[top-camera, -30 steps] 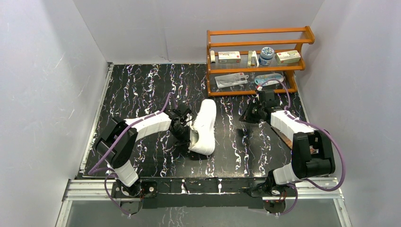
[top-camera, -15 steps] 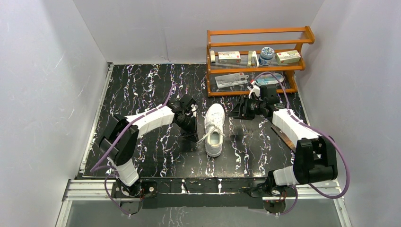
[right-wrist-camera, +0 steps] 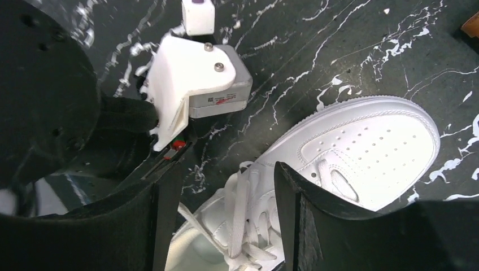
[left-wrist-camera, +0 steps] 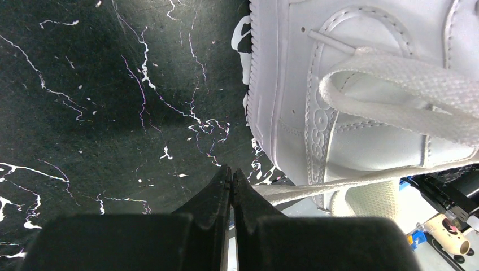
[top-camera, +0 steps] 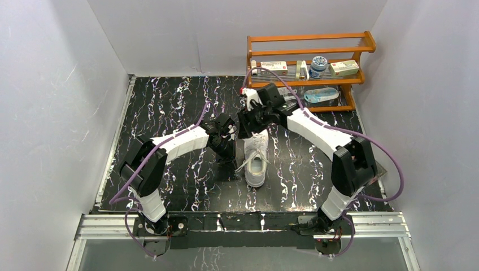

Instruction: Tie the shoes

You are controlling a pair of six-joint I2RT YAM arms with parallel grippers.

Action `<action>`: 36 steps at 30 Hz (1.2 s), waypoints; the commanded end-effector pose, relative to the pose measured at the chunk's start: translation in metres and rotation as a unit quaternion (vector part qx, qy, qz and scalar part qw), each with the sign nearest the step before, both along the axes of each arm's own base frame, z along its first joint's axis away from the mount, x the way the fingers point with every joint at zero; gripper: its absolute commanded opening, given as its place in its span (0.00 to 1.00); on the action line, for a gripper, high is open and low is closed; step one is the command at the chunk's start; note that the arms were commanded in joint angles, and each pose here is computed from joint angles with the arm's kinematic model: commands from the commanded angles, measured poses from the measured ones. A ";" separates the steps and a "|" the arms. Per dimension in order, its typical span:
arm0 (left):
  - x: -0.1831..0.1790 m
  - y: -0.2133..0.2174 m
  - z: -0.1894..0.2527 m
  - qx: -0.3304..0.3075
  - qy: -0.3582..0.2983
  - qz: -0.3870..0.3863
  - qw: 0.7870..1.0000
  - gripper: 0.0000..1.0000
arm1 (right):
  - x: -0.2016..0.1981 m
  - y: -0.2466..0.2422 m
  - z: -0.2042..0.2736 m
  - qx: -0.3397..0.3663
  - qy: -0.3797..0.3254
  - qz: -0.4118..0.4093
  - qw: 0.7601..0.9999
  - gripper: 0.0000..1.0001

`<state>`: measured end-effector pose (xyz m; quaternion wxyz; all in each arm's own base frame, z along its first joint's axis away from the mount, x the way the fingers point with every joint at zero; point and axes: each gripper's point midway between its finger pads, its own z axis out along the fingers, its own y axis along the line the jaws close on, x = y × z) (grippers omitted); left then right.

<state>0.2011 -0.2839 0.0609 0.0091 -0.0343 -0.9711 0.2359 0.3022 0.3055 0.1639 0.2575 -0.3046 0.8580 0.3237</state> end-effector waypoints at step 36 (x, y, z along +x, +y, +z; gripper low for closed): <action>-0.008 0.006 -0.002 0.012 0.012 0.001 1.000 0.00 | 0.014 -0.034 -0.001 -0.045 -0.094 -0.107 0.989 0.00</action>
